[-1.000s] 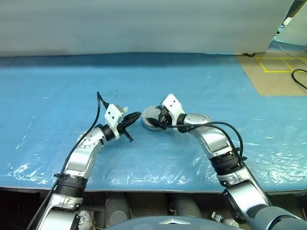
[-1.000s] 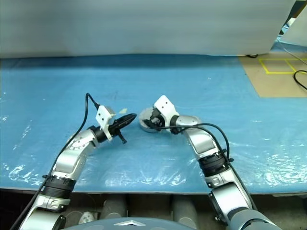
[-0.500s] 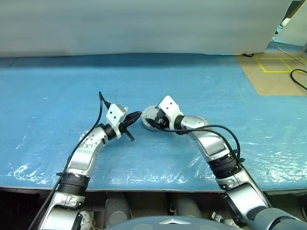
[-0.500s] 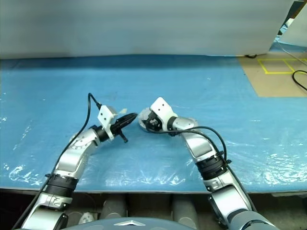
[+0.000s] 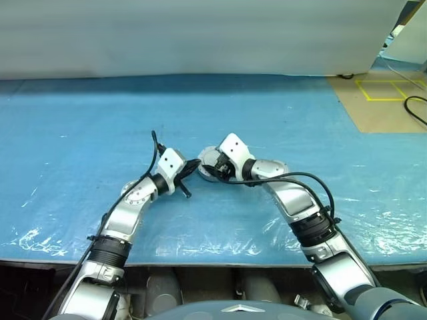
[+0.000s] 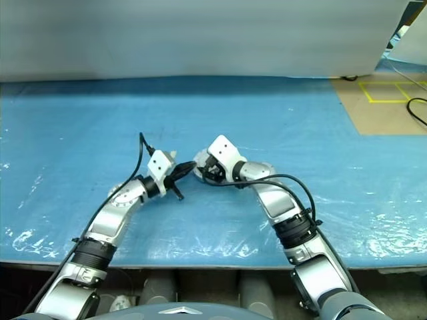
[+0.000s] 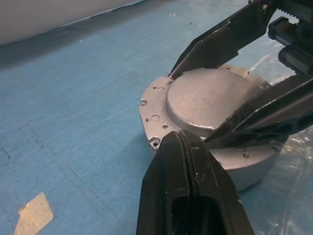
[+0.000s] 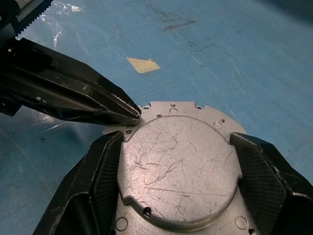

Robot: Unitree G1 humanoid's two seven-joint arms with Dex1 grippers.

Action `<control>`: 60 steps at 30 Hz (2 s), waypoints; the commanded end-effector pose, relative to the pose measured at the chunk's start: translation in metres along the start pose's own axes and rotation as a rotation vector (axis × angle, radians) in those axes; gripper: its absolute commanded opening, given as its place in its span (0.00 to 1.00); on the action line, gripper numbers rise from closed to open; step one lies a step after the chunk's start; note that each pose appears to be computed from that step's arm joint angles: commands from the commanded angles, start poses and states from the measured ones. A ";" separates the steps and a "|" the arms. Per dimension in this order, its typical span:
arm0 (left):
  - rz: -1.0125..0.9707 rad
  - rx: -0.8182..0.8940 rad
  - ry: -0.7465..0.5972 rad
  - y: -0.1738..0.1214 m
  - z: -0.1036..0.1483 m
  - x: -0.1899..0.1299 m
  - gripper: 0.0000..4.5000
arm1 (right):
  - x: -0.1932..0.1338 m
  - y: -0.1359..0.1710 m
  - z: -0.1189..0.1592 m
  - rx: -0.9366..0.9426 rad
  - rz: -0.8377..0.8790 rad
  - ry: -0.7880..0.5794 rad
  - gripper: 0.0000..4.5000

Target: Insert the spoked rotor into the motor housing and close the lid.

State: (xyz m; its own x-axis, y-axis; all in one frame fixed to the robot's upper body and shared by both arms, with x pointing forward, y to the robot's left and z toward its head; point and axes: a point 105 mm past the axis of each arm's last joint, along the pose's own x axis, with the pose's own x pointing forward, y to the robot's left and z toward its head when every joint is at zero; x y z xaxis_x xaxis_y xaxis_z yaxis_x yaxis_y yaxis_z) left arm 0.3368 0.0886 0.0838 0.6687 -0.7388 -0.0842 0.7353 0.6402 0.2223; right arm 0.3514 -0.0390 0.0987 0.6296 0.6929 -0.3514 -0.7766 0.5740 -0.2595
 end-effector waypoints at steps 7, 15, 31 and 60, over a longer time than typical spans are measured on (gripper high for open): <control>-0.023 -0.005 0.061 -0.001 -0.007 -0.003 0.00 | -0.002 -0.004 -0.017 0.093 0.006 0.065 0.69; -0.019 -0.002 0.054 -0.001 -0.006 -0.001 0.00 | -0.007 0.001 -0.002 0.077 0.069 -0.035 1.00; -0.031 -0.011 0.044 -0.003 -0.004 -0.001 0.00 | -0.020 -0.043 0.031 0.187 -0.072 -0.293 1.00; -0.014 0.001 0.027 0.002 0.000 -0.001 0.00 | -0.023 -0.005 -0.020 1.356 0.288 0.054 0.63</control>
State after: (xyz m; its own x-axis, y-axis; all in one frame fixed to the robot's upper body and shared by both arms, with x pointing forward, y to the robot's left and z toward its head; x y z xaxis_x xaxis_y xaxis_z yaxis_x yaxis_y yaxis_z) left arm 0.3381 0.0914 0.0868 0.6656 -0.7395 -0.1007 0.7396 0.6356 0.2214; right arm 0.3460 -0.0779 0.0832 0.4758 0.8199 -0.3184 -0.2326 0.4664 0.8534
